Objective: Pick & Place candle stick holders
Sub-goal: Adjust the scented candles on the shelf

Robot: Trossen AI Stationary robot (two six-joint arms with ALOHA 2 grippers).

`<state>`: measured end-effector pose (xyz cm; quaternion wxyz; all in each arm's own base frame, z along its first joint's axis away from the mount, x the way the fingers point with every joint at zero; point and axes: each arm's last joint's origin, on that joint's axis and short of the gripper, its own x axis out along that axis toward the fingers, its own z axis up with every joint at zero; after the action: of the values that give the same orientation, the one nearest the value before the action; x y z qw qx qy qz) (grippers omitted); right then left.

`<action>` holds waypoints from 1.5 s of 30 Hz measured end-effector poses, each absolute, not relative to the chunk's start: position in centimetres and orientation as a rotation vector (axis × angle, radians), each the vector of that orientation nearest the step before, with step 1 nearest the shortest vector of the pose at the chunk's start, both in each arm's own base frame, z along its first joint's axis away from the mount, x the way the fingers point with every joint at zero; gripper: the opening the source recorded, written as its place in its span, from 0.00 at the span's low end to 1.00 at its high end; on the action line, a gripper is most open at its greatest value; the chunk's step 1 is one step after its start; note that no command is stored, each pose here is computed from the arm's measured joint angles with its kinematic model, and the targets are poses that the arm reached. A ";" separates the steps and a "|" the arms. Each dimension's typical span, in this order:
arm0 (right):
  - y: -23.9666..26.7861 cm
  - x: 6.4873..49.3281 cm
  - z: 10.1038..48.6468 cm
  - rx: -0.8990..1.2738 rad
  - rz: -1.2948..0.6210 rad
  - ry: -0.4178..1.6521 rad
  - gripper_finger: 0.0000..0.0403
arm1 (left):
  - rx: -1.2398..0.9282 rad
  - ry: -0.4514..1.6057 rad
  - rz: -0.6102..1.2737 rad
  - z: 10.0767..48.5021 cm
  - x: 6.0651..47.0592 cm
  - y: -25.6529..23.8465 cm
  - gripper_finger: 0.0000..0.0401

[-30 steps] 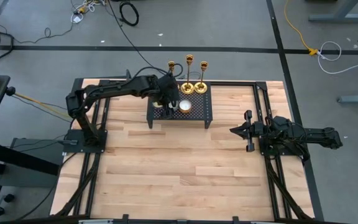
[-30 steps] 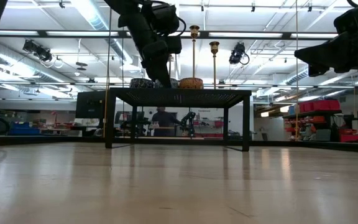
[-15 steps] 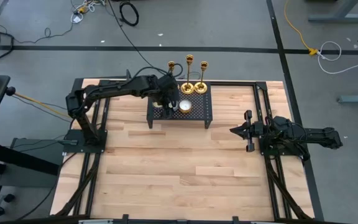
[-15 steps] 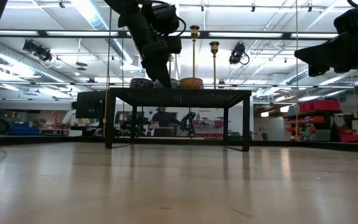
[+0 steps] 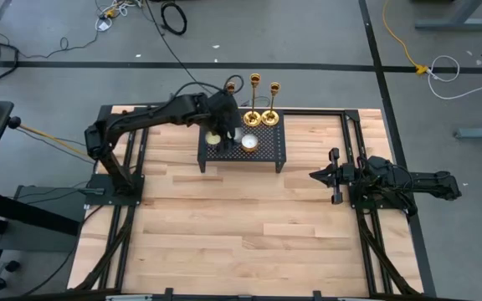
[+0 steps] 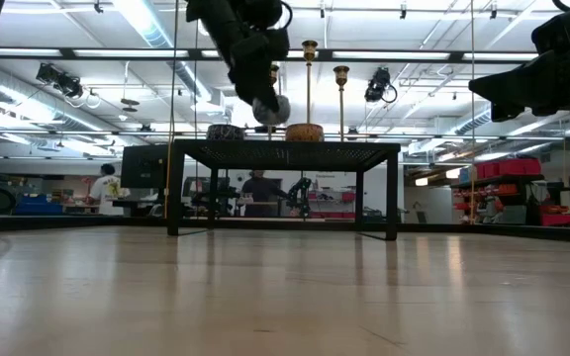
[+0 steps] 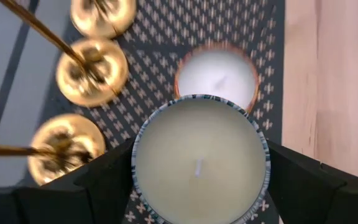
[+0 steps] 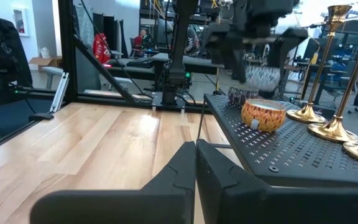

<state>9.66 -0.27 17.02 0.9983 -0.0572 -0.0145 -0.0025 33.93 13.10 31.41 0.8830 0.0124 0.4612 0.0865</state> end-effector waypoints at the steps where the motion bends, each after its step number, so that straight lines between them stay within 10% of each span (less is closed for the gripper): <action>1: -0.3 9.7 17.0 -0.115 -0.005 -0.029 0.03 | 0.028 0.950 0.182 31.9 33.9 13.1 0.79; 14: -0.3 9.7 17.0 -0.115 -0.005 -0.029 0.03 | 0.022 0.924 0.192 37.2 33.0 12.8 0.79; 45: -0.3 9.7 17.0 -0.115 -0.005 -0.029 0.03 | -0.087 1.070 0.284 36.3 30.2 16.0 0.79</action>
<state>9.66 -0.27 17.03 0.9983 -0.0572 -0.0146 -0.0026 30.22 16.02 36.32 0.8498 -0.0413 0.5079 0.1347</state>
